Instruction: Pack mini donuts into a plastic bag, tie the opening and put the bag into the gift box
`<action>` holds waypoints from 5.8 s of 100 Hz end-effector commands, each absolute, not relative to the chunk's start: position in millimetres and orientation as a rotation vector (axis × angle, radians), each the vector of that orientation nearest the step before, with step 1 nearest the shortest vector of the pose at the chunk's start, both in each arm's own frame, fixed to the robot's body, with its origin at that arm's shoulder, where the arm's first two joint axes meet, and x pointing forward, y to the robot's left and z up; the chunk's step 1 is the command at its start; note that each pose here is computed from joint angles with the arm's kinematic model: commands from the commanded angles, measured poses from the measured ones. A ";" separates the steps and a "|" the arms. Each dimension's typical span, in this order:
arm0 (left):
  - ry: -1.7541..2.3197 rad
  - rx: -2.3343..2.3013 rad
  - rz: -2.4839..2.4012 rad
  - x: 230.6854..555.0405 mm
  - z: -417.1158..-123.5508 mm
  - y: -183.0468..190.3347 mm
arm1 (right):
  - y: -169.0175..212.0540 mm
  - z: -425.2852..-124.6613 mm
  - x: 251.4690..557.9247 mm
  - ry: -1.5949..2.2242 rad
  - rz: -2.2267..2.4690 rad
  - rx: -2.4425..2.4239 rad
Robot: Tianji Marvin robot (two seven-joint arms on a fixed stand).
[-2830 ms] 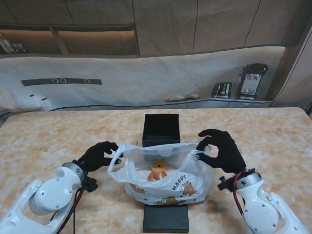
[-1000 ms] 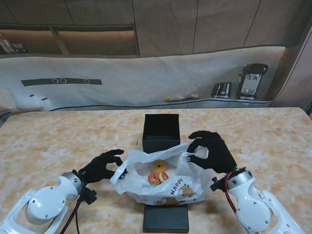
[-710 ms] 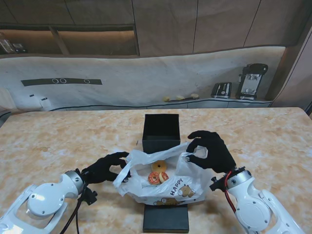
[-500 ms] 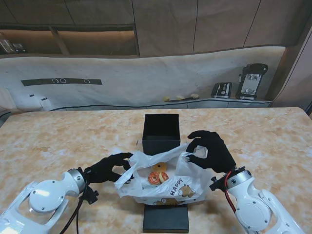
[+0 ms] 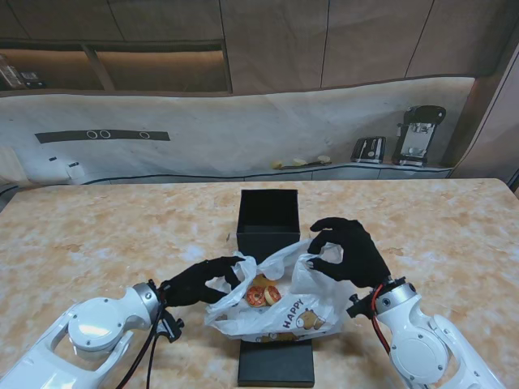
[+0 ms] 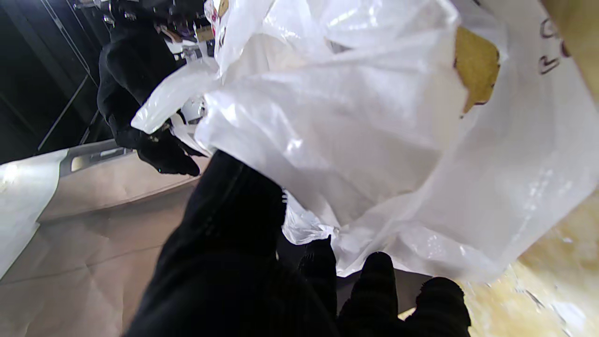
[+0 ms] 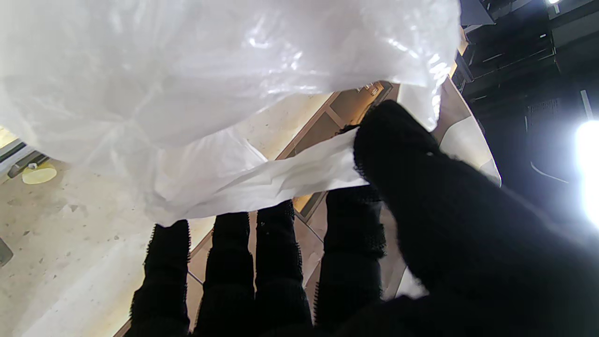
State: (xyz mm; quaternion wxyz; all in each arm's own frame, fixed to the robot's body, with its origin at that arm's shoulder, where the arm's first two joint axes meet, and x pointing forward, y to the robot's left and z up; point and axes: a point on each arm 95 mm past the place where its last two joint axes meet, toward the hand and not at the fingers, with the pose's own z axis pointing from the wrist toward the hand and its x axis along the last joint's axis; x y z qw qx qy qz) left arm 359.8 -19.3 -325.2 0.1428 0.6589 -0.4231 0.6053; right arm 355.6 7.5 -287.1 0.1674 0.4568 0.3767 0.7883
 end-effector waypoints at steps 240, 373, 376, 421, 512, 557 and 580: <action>-0.985 2.028 1.813 310.2 -290.6 -92.5 | 67.9 -275.3 337.2 1.037 2.395 1.336; -0.711 2.207 1.939 303.5 -281.0 -118.0 | 89.4 -286.1 320.2 1.025 2.411 1.386; -0.697 2.212 1.948 303.8 -280.5 -117.8 | 89.0 -286.1 319.5 1.025 2.412 1.389; -0.543 2.248 1.985 301.8 -276.9 -122.6 | 85.2 -288.4 309.9 1.037 2.417 1.410; -0.726 2.144 2.081 299.2 -287.1 -98.6 | 44.9 -266.0 315.1 0.954 2.404 1.343; -0.711 2.151 2.111 298.4 -281.4 -101.1 | 39.9 -288.0 293.0 0.983 2.349 1.426; -0.722 2.125 2.109 291.5 -279.7 -104.0 | 56.7 -303.5 300.8 0.997 2.309 1.493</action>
